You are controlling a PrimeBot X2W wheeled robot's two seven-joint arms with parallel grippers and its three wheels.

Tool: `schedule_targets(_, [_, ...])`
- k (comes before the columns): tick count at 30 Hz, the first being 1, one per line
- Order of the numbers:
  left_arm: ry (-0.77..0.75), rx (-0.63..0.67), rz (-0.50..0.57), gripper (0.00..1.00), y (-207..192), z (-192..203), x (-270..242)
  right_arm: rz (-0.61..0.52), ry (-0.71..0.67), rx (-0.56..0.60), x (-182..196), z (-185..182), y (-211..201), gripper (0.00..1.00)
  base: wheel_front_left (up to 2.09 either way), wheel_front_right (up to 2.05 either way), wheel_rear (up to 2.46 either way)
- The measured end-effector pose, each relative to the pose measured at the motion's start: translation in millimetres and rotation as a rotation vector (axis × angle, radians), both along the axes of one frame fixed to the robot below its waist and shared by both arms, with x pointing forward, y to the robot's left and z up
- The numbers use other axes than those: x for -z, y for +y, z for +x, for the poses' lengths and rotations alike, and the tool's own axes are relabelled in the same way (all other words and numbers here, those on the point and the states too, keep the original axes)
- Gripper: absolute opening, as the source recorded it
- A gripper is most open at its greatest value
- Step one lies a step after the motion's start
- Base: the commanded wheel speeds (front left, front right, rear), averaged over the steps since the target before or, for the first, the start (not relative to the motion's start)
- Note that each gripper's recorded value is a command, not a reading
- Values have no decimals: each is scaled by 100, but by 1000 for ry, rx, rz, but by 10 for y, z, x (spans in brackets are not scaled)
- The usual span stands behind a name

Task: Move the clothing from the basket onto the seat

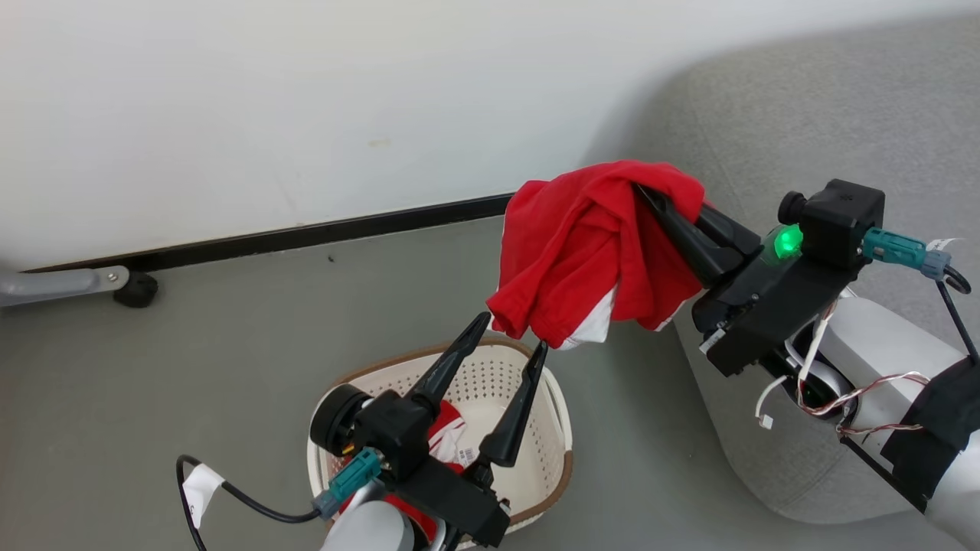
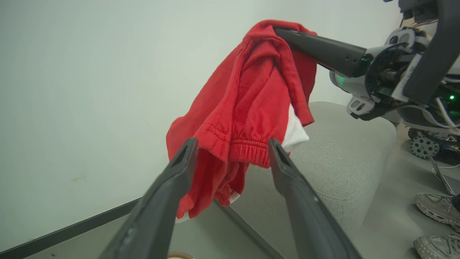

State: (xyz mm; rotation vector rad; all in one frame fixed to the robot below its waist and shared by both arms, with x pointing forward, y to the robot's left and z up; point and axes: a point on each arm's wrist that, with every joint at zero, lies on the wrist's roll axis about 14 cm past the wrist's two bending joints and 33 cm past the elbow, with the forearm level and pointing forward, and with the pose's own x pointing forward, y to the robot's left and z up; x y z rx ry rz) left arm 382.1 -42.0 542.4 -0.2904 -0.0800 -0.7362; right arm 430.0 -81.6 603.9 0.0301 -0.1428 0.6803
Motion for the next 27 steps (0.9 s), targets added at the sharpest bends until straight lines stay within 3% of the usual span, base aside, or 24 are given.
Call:
schedule_targets(12, [7, 180, -19, 100, -557, -168, 23, 14, 22, 224, 68, -131, -818, 0, 0, 0, 0])
schedule_targets(27, [70, 255, -28, 100, -768, -54, 314, -59, -53, 596, -166, 216, -2064, 0, 0, 0, 0])
